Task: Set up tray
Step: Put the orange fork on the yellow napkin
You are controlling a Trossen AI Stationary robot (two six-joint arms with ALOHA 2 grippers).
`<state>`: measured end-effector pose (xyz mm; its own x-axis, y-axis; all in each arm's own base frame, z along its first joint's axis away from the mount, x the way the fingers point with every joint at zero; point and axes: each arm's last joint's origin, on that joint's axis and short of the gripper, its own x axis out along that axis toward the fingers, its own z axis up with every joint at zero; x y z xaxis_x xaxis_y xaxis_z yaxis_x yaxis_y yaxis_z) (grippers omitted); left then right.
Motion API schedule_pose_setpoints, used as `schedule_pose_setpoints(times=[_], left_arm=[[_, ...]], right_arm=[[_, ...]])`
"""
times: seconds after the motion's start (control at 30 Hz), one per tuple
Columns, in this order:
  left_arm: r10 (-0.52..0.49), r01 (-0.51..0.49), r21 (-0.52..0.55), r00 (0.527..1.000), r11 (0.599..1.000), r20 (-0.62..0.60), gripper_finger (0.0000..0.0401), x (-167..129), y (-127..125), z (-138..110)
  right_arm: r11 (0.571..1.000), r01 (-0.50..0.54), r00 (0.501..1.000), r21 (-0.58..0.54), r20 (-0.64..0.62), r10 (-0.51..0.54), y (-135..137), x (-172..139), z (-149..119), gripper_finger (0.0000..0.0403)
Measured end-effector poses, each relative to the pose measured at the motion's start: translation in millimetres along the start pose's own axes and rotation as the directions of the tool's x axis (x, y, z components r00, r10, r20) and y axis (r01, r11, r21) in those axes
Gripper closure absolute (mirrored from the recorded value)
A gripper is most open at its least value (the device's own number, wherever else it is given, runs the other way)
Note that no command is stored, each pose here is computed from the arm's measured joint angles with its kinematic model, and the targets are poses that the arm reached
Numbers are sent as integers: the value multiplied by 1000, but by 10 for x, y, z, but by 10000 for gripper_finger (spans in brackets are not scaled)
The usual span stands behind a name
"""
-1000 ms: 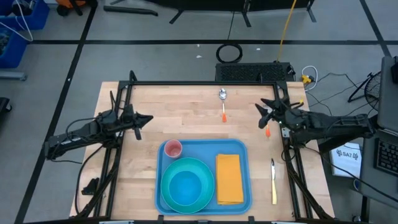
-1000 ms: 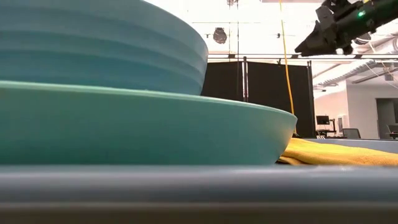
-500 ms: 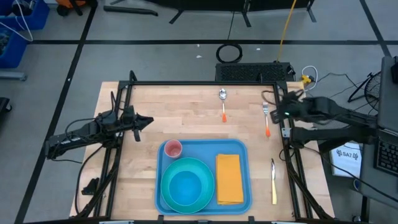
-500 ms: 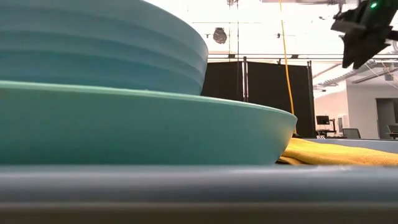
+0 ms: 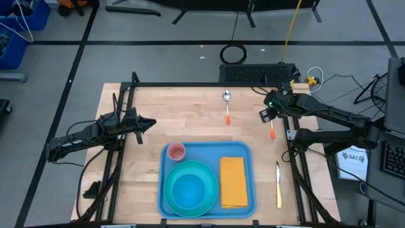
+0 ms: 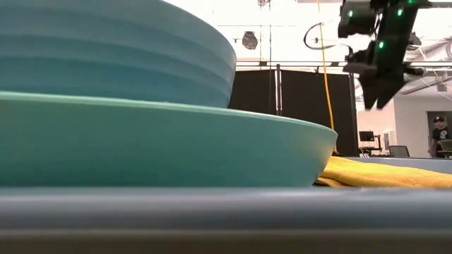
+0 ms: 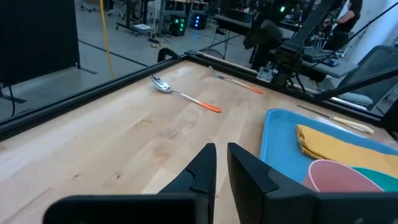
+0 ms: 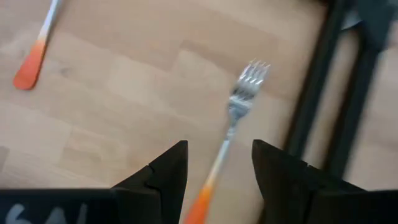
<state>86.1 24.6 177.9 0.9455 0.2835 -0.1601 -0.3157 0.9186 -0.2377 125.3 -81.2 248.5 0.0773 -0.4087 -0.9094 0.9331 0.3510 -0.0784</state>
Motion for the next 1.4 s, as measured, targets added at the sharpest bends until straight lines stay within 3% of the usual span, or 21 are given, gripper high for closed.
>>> schedule_pose_setpoints(times=[0.2,0.4,0.8,1.4], left_arm=[[0,0,0,1000,1000,0,359,0,0,0],[0,0,-1,1000,1000,0,359,0,0,-1],[0,0,-1,1000,1000,0,359,0,0,-1],[0,0,-1,1000,1000,0,359,1,0,-1]], right_arm=[[996,-19,992,83,-122,29,-110,358,-127,234],[990,-14,977,141,-209,44,-219,520,-211,234],[980,-92,978,175,-172,122,-181,798,-291,234],[984,-40,973,173,-218,78,-198,1108,-290,234]])
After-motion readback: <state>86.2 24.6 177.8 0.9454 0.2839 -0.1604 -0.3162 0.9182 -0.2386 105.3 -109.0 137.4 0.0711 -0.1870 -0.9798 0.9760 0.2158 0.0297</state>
